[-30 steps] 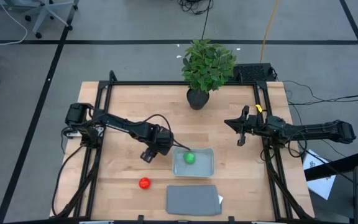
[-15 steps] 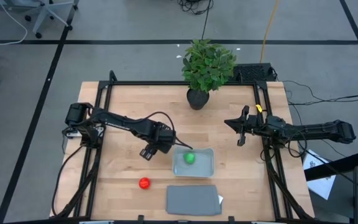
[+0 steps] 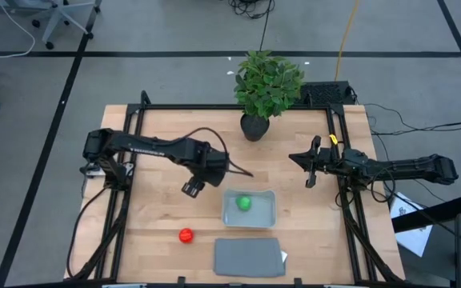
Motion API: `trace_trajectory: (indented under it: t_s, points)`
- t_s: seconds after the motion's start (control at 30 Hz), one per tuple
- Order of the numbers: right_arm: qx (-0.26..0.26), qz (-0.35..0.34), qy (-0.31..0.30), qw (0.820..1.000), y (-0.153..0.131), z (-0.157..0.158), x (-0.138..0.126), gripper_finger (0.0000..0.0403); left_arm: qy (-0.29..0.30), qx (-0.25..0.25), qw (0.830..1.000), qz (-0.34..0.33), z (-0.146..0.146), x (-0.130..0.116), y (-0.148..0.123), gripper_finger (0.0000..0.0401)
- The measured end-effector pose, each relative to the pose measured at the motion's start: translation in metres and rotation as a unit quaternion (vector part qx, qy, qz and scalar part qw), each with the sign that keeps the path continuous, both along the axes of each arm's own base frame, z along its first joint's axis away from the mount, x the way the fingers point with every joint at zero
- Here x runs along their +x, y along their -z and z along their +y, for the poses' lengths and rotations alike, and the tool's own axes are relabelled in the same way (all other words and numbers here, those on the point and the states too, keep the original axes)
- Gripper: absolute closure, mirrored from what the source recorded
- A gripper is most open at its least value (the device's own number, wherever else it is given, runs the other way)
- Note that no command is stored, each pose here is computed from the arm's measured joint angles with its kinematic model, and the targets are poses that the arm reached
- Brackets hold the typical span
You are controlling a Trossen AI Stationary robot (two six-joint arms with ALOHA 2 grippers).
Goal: Pick and placing Produce into tupperware
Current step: Put the pineapple into the bin
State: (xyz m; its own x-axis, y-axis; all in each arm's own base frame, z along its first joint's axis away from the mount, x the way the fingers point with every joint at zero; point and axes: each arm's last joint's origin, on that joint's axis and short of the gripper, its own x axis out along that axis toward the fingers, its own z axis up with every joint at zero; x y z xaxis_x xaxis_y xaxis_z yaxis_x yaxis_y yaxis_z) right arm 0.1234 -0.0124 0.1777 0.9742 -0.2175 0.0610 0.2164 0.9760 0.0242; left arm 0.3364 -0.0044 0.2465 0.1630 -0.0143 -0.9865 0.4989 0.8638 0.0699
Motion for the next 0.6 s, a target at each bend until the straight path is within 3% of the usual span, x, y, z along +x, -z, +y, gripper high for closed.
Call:
trace_trajectory:
  t_s: [0.37,0.6]
  points:
    - [0.0,-0.003,0.0,1.0,-0.001,0.0,0.0,0.0403,-0.068,-0.01,0.993,-0.095,0.028,-0.02,-0.045,0.0178]
    - [0.0,-0.004,0.0,1.0,-0.001,0.0,0.0,0.0403,-0.157,-0.029,0.98,-0.115,0.039,-0.018,-0.048,0.0178]
